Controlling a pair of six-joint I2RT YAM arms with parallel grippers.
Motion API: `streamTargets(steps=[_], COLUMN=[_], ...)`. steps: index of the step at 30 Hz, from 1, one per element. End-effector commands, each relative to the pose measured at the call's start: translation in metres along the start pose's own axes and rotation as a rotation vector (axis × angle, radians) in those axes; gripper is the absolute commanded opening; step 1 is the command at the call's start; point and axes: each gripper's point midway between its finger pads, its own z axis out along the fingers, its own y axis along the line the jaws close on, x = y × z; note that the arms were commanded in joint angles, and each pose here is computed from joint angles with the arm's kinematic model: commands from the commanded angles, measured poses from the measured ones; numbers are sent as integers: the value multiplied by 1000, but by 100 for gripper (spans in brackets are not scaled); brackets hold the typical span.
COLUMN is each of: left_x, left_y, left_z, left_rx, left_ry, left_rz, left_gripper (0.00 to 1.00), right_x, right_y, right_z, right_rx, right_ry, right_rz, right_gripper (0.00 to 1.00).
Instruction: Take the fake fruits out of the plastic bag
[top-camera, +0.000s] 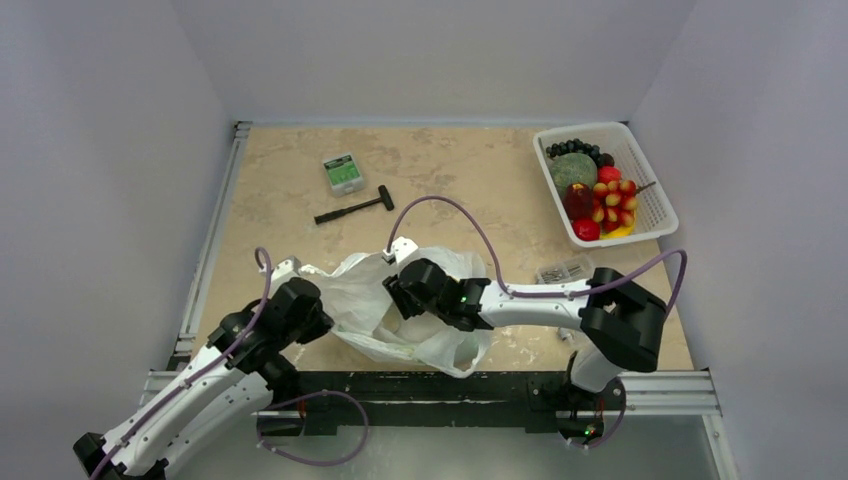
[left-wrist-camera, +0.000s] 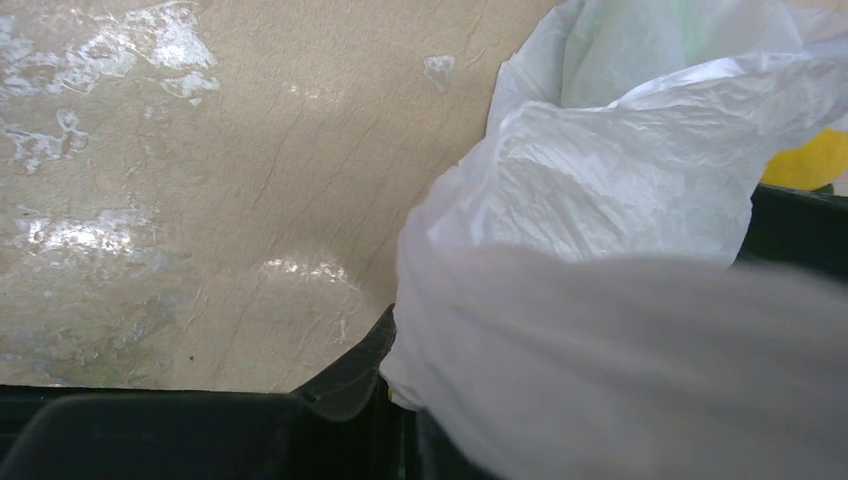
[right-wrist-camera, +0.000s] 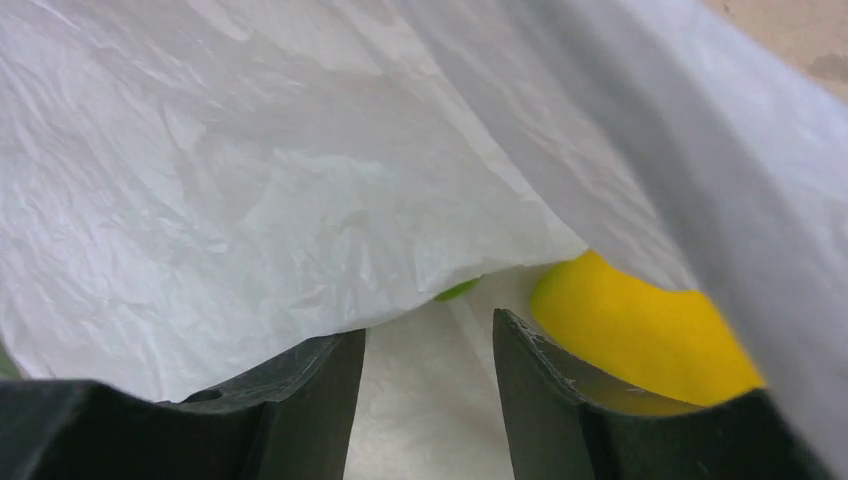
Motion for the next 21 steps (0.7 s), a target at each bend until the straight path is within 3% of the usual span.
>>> streamTargets(steps=[1, 4, 10, 21], left_x=[-14, -13, -16, -10], left_y=[-10, -14, -22, -20], left_z=[-11, -12, -18, -16], left_rx=[31, 46, 75, 66], left_ry=[-47, -36, -33, -3], left_rz=[-4, -6, 4, -2], left_gripper=[0, 0, 0, 0], right_x=[-42, -41, -43, -40], right_y=[22, 26, 28, 11], right_z=[9, 18, 28, 54], right_rx=[-90, -100, -111, 7], right_ry=[-165, -186, -257, -299], right_rz=[25, 53, 68, 96], right_gripper=[51, 55, 72, 83])
